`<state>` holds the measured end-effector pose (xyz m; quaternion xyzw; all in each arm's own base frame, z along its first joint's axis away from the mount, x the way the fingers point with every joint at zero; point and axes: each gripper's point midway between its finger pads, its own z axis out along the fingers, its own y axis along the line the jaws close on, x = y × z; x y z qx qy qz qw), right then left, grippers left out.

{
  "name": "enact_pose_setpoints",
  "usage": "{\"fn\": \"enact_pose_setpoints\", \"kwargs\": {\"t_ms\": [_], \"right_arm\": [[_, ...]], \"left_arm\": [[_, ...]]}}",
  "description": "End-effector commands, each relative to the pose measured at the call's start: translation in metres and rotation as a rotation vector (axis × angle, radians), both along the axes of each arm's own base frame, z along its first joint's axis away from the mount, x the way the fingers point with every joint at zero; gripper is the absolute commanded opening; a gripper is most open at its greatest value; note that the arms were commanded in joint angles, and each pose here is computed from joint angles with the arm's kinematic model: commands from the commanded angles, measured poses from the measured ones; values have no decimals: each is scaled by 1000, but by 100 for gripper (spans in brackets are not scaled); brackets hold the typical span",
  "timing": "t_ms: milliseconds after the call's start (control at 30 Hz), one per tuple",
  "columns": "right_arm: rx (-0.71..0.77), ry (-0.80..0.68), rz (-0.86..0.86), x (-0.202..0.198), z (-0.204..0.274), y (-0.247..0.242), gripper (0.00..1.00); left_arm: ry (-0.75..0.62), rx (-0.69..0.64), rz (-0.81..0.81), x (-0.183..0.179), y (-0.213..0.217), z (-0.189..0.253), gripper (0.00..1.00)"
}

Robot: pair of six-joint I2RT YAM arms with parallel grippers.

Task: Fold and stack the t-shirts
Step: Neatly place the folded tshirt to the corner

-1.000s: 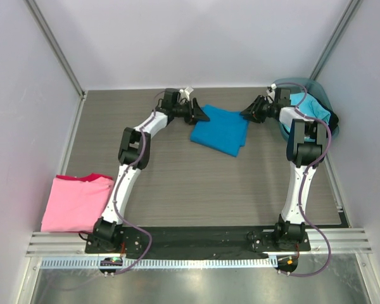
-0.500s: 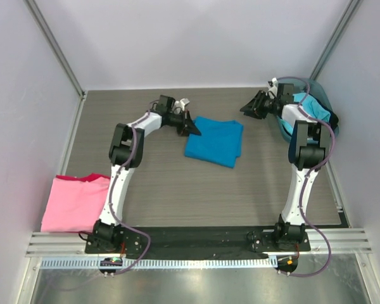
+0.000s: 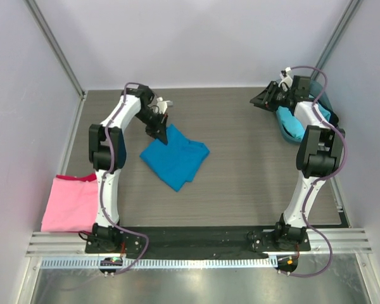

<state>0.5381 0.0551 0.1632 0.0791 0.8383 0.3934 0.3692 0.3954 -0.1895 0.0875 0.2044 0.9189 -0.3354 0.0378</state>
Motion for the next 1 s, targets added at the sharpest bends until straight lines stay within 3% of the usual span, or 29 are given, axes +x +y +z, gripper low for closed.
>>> {"fn": "enact_pose_setpoints", "kwargs": {"t_ms": [0,367,833,967], "right_arm": [[-28,-74,40,-9,26,4,41],[-28,-54,65,-20,19,12,41],[-28,-72,148,-49,35,38,41],[-27,-76,162,-54,38,43,41]], "left_arm": [[204,200,-126,-67,61,19,0],[287,345,-138,-166,126,32,0],[229,420,-64,-253,145,44,0],[140,457,16,-256,158,52,0]]}}
